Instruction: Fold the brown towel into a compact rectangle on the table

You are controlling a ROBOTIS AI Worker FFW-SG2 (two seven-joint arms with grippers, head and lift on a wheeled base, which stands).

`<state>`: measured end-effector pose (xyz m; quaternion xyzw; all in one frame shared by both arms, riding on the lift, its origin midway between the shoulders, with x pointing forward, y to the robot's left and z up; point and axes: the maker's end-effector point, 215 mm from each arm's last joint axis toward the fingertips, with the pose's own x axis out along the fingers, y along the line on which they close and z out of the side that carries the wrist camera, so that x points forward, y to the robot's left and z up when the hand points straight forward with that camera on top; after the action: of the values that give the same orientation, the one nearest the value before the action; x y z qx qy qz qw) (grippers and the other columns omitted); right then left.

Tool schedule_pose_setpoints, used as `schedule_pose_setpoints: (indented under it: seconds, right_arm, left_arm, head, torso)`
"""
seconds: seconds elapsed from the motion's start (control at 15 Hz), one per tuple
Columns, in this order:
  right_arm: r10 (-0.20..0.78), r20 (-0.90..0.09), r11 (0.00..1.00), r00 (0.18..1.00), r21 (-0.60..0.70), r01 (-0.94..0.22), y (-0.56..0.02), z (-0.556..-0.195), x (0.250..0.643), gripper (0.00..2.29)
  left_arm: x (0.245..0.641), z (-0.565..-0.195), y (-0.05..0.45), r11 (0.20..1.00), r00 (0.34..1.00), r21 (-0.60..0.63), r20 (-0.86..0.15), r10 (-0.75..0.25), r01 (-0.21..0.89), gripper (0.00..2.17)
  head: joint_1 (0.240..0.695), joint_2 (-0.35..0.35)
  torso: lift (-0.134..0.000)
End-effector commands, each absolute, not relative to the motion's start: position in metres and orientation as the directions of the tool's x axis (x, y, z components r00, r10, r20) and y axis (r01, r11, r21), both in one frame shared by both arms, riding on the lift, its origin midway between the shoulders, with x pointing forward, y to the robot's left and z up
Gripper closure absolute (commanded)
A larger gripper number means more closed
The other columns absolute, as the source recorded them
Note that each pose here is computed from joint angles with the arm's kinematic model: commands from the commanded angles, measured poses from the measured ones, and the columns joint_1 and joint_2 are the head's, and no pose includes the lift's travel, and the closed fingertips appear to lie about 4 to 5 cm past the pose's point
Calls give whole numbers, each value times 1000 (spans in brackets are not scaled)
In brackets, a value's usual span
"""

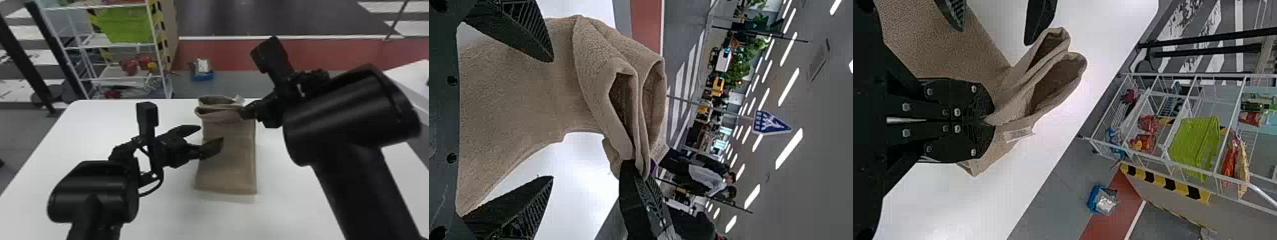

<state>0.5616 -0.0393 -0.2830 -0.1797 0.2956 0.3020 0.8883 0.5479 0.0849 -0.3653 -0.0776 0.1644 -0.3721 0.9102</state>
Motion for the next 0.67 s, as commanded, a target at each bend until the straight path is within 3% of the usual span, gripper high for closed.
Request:
schedule_pose_setpoints:
  seconds: [0.0, 0.27, 0.6]
  right_arm:
    - [449, -628, 745, 636, -130, -655, -32, -282, 555, 1291]
    - [457, -624, 743, 633, -123, -658, -28, -281, 547, 1291]
    - [464, -625, 741, 628, -116, -662, -26, -284, 542, 1291]
  left_arm:
    - [568, -365, 78, 718, 681, -221, -228, -696, 660, 36]
    - [604, -367, 88, 759, 716, -156, -258, -649, 632, 36]
    - [611, -401, 91, 759, 692, -130, -337, -639, 638, 36]
  head:
    - [695, 45]
    - [688, 48]
    - [688, 61]
  torso:
    - [-134]
    - [-134]
    - [-134]
